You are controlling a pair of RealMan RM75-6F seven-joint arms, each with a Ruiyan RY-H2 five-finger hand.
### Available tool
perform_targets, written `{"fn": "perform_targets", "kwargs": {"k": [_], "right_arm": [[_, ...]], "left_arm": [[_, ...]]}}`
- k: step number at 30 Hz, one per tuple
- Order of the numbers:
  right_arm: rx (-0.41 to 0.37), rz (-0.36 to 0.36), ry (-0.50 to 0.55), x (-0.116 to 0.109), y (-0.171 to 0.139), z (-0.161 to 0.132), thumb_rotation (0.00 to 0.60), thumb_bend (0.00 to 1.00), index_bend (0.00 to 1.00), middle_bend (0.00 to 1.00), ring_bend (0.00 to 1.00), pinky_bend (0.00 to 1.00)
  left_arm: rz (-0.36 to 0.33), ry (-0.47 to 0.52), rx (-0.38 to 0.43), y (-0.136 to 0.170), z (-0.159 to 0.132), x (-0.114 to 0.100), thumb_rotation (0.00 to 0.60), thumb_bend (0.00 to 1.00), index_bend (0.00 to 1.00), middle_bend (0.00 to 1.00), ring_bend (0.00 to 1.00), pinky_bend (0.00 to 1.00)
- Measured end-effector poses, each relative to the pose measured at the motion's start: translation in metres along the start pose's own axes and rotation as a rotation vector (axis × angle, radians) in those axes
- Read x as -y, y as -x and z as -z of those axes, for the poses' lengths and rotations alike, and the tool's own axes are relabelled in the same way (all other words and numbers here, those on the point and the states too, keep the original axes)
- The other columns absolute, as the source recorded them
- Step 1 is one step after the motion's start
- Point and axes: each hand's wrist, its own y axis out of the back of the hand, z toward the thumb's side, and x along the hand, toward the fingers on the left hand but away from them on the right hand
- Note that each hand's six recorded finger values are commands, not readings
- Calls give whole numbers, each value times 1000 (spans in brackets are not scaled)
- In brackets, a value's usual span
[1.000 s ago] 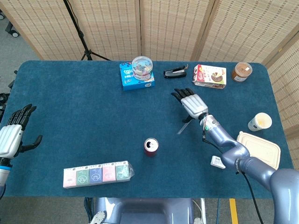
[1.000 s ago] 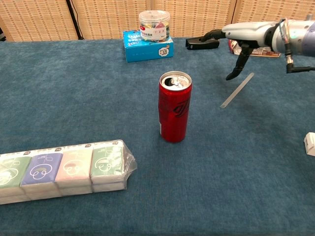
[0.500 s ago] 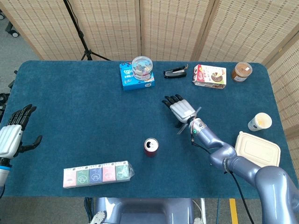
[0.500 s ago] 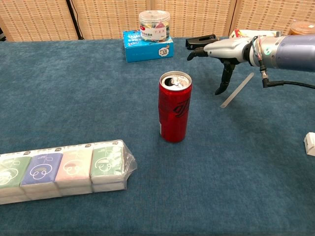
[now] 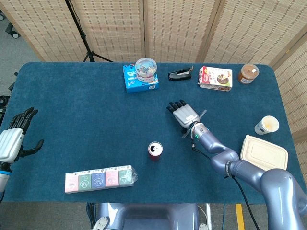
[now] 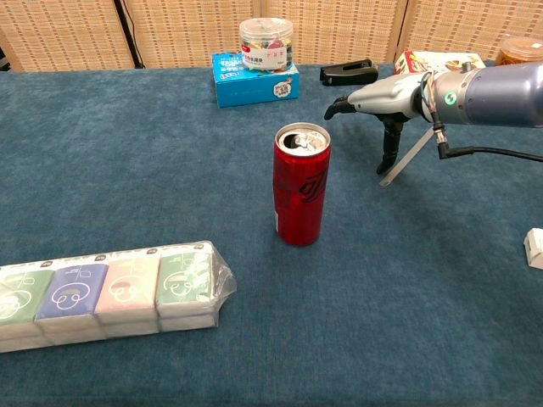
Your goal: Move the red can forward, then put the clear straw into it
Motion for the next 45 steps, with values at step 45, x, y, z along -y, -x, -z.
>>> {"fn": "perform_targets", "kwargs": {"k": [45], "right_arm": [[269, 74, -160, -29, -59, 141, 600, 0, 0, 0, 0, 0]], "left_arm": [[61, -25, 23, 4, -7, 11, 600, 358, 0, 0, 0, 0]]}}
